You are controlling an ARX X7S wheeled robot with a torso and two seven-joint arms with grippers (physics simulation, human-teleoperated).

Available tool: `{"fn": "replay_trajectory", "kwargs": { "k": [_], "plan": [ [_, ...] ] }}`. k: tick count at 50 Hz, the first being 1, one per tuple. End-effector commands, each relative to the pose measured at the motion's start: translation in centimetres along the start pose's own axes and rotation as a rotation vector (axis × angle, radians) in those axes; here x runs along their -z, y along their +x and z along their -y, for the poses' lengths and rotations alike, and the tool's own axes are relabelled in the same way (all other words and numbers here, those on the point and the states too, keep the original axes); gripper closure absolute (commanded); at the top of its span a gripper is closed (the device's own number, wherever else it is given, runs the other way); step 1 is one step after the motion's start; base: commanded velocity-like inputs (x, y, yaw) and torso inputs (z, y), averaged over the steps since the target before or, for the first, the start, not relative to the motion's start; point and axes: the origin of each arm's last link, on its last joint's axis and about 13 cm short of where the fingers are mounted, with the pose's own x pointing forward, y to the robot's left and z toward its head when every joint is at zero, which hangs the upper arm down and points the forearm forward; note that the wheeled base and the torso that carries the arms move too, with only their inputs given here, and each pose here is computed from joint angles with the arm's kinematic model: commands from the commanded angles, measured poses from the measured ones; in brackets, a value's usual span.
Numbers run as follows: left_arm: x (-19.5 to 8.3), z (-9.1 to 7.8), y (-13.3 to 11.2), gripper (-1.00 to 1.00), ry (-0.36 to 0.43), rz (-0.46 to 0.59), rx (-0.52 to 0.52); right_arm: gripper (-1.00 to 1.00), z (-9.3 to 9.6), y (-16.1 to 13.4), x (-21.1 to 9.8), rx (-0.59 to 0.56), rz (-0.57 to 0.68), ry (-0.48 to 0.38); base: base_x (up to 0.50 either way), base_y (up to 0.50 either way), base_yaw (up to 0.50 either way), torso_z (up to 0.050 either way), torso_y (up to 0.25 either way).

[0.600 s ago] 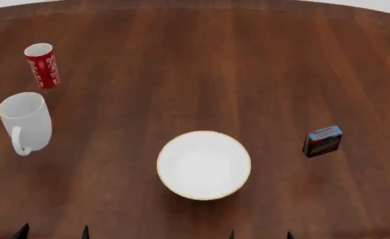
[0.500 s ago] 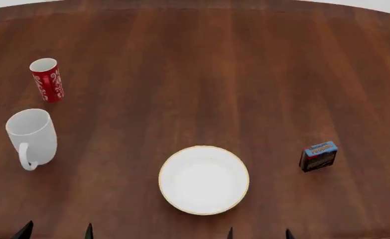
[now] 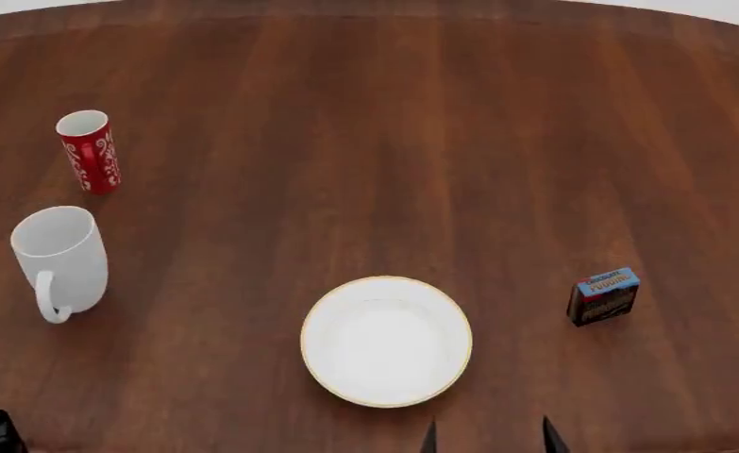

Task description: Put the white mug on the plate.

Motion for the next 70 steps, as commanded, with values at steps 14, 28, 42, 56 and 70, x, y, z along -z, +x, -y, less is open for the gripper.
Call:
{"fn": "replay_trajectory", "kwargs": {
  "k": [14, 28, 42, 56, 70],
  "plan": [
    [-3.8, -8.7, -5.8, -1.0, 0.023, 0.088, -0.483, -1.0, -0.1, 0.0, -2.0, -0.044, 0.047, -0.008, 0.0, 0.0, 0.0, 0.0, 0.0],
    [-2.3, -9.5, -7.1, -1.0, -0.036, 0.065, -0.49, -1.0, -0.3, 0.5, -8.0, -0.15, 0.064, -0.028, 0.0, 0.0, 0.0, 0.0, 0.0],
    [-0.8, -8.1, -5.8, -1.0, -0.011, 0.037, -0.427, -1.0, -0.3, 1.1, -11.3, -0.202, -0.014, 0.034, 0.0, 0.0, 0.0, 0.0, 0.0],
    [-0.8, -7.5, -5.2, -1.0, 0.003, 0.035, -0.394, -1.0, -0.9, 2.4, -11.9, -0.23, -0.082, 0.06, 0.0, 0.0, 0.0, 0.0, 0.0],
    [-0.6, -7.3, -4.9, -1.0, -0.011, 0.037, -0.373, -1.0, -1.0, 3.0, -13.6, -0.253, -0.087, 0.081, 0.0, 0.0, 0.0, 0.0, 0.0]
  ]
}}
